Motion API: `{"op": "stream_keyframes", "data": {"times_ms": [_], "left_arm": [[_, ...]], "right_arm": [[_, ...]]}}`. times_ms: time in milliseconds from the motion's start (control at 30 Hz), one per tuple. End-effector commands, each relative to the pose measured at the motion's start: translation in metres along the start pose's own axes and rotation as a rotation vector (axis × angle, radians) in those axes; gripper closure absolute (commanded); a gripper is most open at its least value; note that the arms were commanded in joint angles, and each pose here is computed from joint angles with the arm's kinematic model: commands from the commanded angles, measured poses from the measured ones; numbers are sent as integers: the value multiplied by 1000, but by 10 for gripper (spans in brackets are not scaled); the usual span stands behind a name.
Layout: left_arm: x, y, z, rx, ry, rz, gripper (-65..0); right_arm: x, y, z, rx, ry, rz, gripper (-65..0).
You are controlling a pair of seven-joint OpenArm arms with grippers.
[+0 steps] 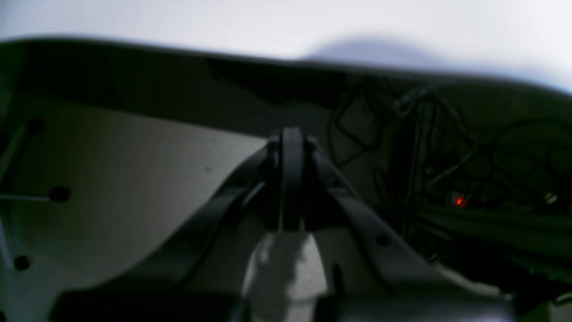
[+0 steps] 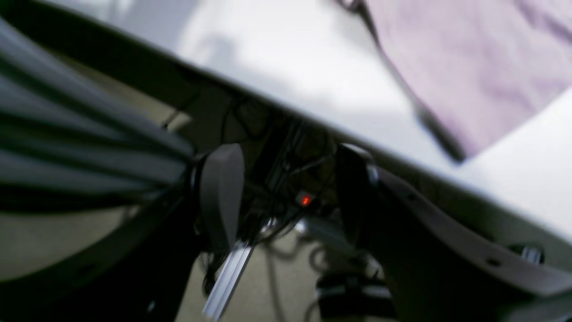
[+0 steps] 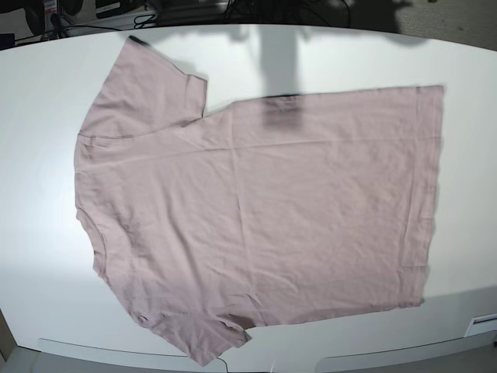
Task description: Fold the T-shirt properly
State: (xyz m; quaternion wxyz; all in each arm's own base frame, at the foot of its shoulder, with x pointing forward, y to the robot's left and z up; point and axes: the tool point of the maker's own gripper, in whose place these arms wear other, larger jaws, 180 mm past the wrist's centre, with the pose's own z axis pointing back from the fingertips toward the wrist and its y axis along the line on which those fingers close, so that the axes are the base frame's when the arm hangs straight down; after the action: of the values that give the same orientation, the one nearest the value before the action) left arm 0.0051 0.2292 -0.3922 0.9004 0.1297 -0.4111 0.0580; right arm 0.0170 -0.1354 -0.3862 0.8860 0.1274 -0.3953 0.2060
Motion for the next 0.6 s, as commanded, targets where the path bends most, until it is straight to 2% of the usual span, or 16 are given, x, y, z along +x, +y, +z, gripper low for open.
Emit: {"op": "stream_keyframes", "data": {"times_ms": [0, 167, 300, 500, 567], "left_arm": [[8, 3, 5, 5, -29, -12, 0], [24, -1, 3, -3, -68, -4, 0], [42, -9, 3, -30, -125, -85, 0], [65, -14, 4, -39, -188, -103, 0], [71, -16, 4, -43, -205, -118, 0]], "right_arm": [[14, 3, 2, 10, -48, -1, -341], [40, 4, 0, 15, -115, 14, -341], [61, -1, -8, 8, -177, 36, -341], [72, -7, -16, -1, -213, 58, -341], [74, -8, -19, -1, -219, 94, -341]]}}
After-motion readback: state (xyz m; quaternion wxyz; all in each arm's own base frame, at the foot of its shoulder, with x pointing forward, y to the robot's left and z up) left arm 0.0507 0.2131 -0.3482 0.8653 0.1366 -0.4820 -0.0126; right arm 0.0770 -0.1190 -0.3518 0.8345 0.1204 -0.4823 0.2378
